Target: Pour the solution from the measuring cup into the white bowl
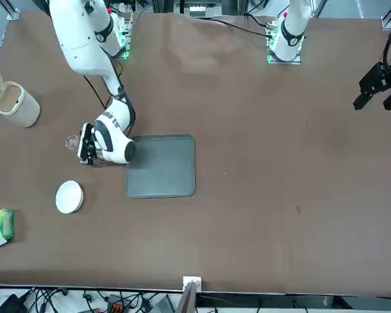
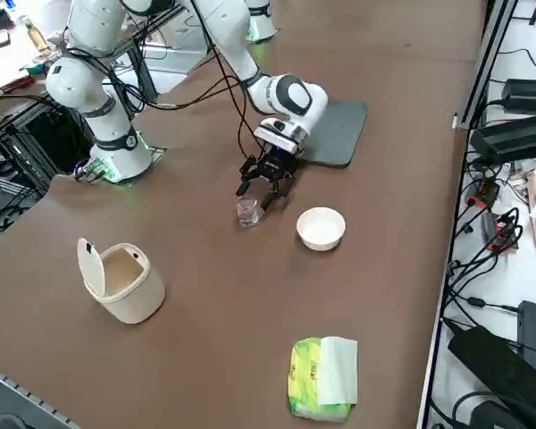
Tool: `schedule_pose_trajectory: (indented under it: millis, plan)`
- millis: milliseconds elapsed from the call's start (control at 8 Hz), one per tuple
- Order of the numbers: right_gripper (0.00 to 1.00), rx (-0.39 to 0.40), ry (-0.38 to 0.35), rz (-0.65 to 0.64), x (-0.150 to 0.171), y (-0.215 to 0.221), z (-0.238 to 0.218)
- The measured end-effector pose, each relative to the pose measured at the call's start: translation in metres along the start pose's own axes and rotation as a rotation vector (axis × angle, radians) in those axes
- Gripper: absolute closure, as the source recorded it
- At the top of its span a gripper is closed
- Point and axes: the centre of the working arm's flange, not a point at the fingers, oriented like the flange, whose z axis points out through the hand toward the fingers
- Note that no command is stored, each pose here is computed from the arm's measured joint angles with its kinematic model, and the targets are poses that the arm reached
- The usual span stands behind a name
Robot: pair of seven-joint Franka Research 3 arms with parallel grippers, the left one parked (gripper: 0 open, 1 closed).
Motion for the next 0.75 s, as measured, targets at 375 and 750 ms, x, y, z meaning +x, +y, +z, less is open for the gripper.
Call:
schedule_pose_trajectory:
  millis: [375, 750]
  plan:
    - [0.05, -0.012, 0.012, 0.037, 0.003, -0.005, 0.006]
    - [0.05, -0.028, 0.03, 0.061, 0.0, -0.005, 0.017]
